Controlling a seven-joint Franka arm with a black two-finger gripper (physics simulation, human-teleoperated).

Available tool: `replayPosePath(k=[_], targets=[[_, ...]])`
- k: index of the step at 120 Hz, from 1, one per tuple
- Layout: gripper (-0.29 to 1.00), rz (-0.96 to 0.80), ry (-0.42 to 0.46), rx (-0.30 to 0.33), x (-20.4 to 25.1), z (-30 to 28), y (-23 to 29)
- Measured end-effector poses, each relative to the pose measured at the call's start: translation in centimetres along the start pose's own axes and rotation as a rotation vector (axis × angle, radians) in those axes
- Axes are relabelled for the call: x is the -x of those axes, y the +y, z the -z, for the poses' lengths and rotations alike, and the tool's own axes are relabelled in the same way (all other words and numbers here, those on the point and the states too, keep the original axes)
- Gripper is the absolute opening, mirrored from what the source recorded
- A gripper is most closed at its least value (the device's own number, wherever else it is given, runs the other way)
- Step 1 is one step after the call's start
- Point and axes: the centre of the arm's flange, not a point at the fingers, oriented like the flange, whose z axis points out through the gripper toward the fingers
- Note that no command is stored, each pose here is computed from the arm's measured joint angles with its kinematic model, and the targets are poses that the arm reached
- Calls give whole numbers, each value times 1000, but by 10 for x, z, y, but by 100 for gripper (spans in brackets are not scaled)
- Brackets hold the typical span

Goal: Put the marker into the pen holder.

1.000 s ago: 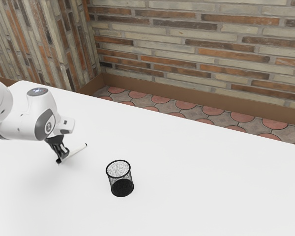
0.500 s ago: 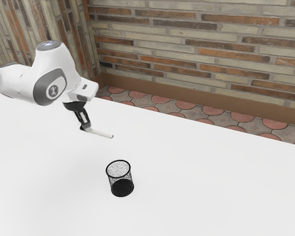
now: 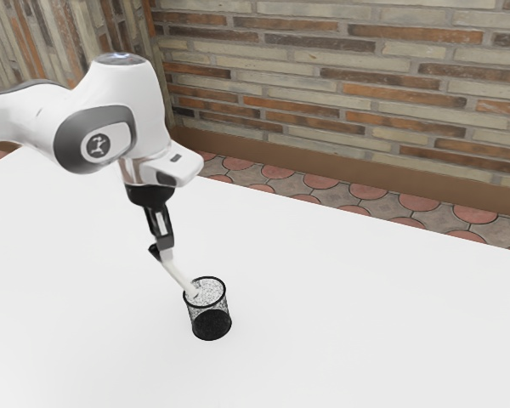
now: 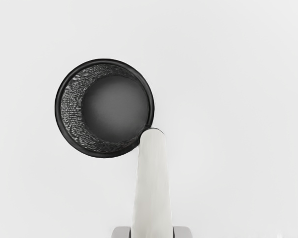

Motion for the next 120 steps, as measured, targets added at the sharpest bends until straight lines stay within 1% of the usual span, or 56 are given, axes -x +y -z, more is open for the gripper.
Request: replayPosePath(k=[22,37,50,63,80,84,96,102,108,112,120], targets=[[1,25,-28,6,-22,-4,-1],[1,32,-21,-5,-39,4,-2],[1,46,-36,-8,-55,-3,-9],[2,84,-84,1,-66,-32,-28],[4,142,-156,34,-69,-81,-52],[7,152,-163,41,-69,-87,-54],[29,197,-187,88,-70,-113,-64],[37,217,-176,100,-73,-114,-70],[43,226,-145,101,-76,-100,-72],[47,230,-93,90,-78,-72,-74],[53,249,35,49,-87,16,-89]])
